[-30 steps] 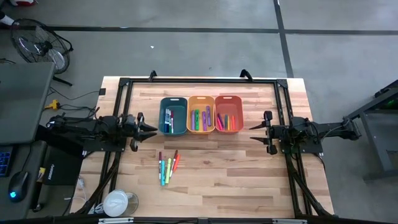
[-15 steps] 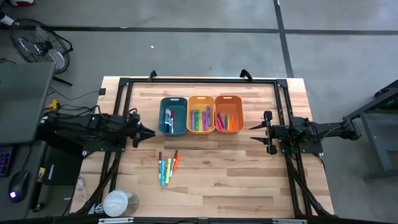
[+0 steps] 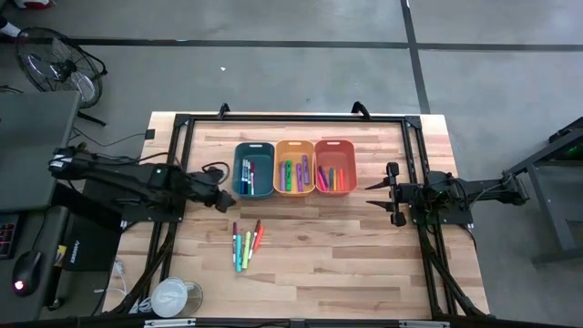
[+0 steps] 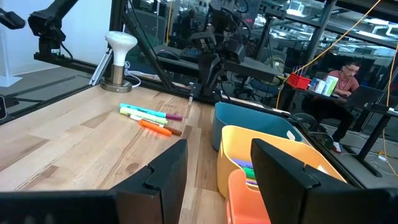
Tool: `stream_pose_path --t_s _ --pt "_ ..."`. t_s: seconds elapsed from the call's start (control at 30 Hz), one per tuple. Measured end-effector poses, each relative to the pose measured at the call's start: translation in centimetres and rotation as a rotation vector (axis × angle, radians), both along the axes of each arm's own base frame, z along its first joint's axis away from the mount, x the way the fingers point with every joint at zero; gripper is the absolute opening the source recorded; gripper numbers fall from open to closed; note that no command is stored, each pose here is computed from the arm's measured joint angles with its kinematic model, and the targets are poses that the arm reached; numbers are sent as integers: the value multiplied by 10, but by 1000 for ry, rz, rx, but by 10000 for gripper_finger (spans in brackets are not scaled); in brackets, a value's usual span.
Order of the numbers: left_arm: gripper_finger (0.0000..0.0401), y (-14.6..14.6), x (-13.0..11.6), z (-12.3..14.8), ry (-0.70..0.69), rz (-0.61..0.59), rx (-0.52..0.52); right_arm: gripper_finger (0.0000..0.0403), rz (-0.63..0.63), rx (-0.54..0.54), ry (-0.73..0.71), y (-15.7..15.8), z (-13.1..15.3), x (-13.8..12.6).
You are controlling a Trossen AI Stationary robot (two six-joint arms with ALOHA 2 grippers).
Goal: Pick & Place Markers
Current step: Put the dark red marker pen into the blue bin
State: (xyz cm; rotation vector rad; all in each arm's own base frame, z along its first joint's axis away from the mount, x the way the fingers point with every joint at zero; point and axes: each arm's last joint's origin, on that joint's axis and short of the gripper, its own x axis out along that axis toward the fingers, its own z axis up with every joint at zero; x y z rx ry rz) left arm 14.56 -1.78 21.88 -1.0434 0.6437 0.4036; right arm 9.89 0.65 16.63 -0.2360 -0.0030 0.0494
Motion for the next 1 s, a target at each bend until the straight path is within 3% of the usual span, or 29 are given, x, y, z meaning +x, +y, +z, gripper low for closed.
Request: stream_pose_path --t_s 0.57,0.87,1.0 --pt "94 -61 49 -8 272 137 -189 167 0 0 -2 0 0 0" --pt "94 -90 59 -3 537 221 -171 167 0 0 -4 0 0 0" --pt "94 -97 66 -4 587 212 -192 167 -1 0 -5 0 0 0"
